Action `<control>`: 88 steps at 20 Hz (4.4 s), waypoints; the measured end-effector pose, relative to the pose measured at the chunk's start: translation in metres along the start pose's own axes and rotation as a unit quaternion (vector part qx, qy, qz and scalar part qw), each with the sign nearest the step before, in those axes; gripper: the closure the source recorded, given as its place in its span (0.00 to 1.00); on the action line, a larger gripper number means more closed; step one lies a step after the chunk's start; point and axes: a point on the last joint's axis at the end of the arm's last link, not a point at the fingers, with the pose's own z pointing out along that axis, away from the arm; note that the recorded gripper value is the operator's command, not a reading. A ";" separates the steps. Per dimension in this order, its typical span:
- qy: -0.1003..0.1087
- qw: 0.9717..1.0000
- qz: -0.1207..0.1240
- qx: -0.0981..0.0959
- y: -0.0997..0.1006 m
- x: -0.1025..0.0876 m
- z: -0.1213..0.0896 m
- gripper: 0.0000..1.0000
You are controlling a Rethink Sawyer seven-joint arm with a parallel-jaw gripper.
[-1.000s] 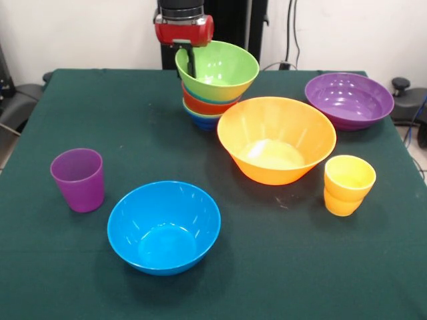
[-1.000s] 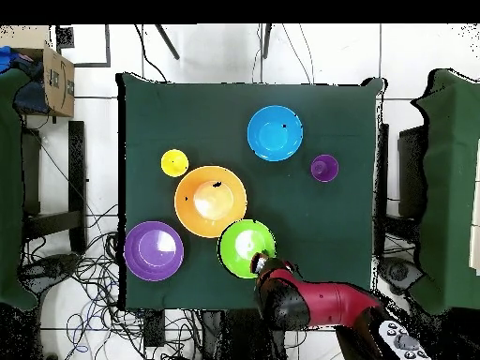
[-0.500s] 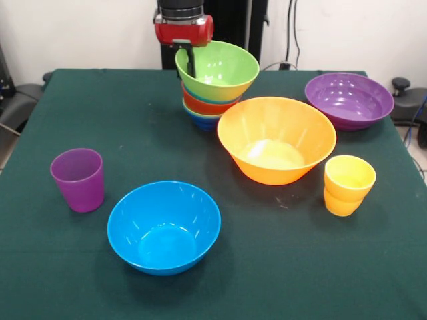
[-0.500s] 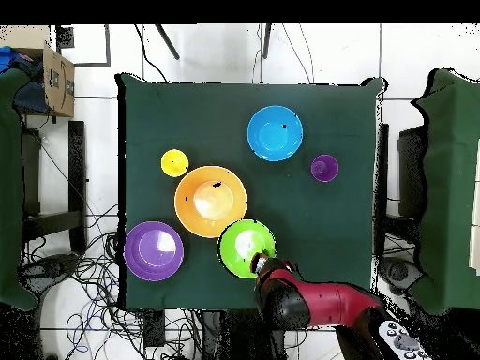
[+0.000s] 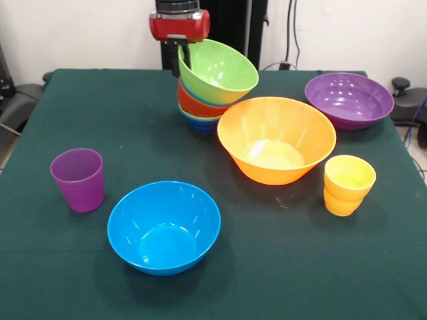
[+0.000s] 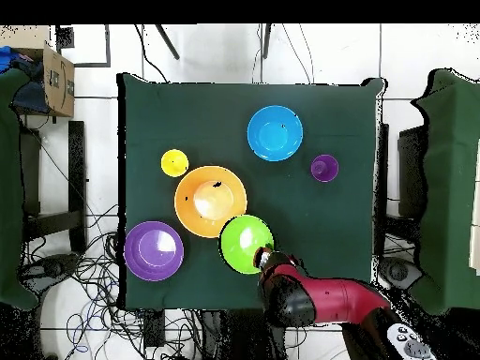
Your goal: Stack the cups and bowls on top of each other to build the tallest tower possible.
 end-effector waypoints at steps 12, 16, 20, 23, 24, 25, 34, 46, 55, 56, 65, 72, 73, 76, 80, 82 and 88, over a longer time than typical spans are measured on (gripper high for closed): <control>-0.002 1.000 -0.012 0.005 0.007 -0.024 -0.020 1.00; 0.003 1.000 -0.012 0.002 0.009 -0.021 -0.017 1.00; 0.014 1.000 -0.014 -0.003 0.014 -0.013 -0.010 1.00; 0.026 1.000 -0.014 -0.008 0.018 -0.005 -0.003 1.00; 0.028 0.999 -0.014 -0.009 0.019 -0.003 -0.001 1.00; 0.029 0.999 -0.014 -0.010 0.019 -0.002 0.000 1.00; 0.039 0.999 -0.011 -0.027 0.018 0.012 0.016 1.00; 0.031 0.999 -0.001 -0.038 0.003 0.010 0.021 1.00; 0.029 0.999 -0.005 -0.036 0.004 0.009 0.022 1.00; 0.029 0.999 -0.006 -0.035 0.004 0.008 0.022 1.00; 0.021 0.999 -0.031 -0.017 0.015 0.003 0.020 1.00; 0.012 0.999 -0.047 0.002 0.018 -0.003 0.019 1.00; 0.011 0.999 -0.048 0.004 0.018 -0.003 0.019 1.00; 0.007 0.999 -0.052 0.012 0.017 -0.007 0.018 1.00; 0.000 0.998 -0.050 0.025 0.009 -0.012 0.016 1.00; -0.003 0.998 -0.047 0.031 0.003 -0.015 0.015 1.00; -0.006 0.998 -0.044 0.036 -0.003 -0.018 0.014 1.00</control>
